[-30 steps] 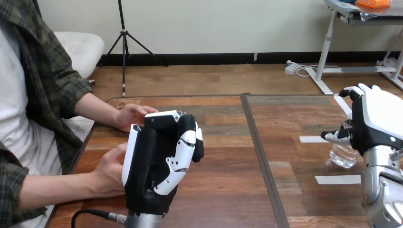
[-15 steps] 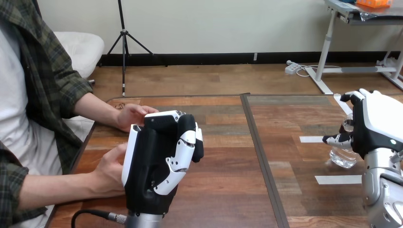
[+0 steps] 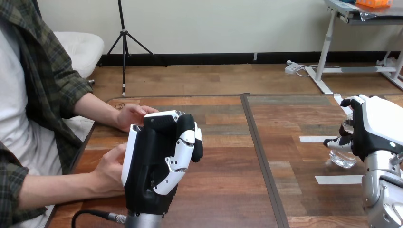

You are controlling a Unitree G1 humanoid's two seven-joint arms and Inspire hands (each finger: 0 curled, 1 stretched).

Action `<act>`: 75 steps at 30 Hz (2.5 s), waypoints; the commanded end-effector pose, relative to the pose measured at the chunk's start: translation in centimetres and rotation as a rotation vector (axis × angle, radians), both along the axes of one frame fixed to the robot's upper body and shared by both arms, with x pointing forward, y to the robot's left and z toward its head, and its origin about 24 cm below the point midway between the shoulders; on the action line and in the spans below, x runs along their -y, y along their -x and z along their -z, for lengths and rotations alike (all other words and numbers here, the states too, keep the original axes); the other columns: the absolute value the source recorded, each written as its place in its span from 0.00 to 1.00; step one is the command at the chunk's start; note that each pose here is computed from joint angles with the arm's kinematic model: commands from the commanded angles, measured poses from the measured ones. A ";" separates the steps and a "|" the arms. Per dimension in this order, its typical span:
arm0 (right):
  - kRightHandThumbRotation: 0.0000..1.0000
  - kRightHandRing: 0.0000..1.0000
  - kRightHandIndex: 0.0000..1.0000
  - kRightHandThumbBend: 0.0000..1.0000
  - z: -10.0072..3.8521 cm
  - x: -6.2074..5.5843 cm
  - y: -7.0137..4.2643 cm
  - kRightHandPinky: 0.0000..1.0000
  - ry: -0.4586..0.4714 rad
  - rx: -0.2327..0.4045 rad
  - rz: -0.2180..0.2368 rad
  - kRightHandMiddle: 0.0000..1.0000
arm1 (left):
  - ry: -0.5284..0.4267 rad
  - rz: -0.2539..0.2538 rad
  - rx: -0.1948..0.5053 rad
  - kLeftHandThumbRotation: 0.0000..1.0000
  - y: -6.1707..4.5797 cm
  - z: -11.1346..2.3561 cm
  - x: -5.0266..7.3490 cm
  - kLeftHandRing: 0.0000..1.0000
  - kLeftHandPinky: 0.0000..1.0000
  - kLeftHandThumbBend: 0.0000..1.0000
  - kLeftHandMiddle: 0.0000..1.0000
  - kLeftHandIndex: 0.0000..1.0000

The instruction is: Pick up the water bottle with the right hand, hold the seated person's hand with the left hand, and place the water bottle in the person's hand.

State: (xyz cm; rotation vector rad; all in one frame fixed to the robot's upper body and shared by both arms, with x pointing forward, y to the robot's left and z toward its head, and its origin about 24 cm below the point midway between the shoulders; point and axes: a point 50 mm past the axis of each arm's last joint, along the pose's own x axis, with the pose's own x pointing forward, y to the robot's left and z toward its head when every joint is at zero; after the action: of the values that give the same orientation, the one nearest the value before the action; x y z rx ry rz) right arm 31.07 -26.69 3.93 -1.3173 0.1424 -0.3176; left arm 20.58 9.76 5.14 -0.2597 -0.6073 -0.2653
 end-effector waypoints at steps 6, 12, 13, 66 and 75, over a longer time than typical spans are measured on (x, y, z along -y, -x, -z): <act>0.01 0.79 0.70 0.73 -3.2 -0.1 -2.1 0.65 -0.019 0.099 -0.020 0.79 | 0.043 -0.013 0.047 0.00 -0.5 -1.2 0.6 0.10 0.07 0.00 0.19 0.25; 0.00 0.74 0.67 0.72 -3.1 -0.1 -2.2 0.57 -0.040 0.093 -0.018 0.76 | 0.032 -0.013 0.052 0.00 -0.5 -1.2 0.6 0.10 0.07 0.00 0.19 0.25; 0.00 0.73 0.66 0.72 -3.1 -0.1 -2.2 0.56 -0.038 0.091 -0.017 0.75 | 0.028 -0.013 0.054 0.00 -0.5 -1.2 0.6 0.10 0.07 0.00 0.19 0.25; 0.00 0.51 0.50 0.70 -2.9 -0.7 -2.3 0.37 -0.103 0.092 -0.062 0.56 | 0.033 -0.009 0.054 0.00 -0.7 -1.2 0.7 0.10 0.07 0.00 0.20 0.26; 0.00 0.48 0.49 0.69 -2.8 -1.3 -2.3 0.36 -0.097 0.088 -0.093 0.54 | 0.039 -0.004 0.050 0.00 -0.8 -1.2 0.8 0.10 0.07 0.01 0.20 0.25</act>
State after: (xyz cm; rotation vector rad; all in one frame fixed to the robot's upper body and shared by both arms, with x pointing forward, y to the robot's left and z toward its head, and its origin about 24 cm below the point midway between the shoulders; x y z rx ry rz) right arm 32.11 -26.34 4.38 -1.2115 0.1289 -0.2832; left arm 20.62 9.80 5.09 -0.2455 -0.6018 -0.2710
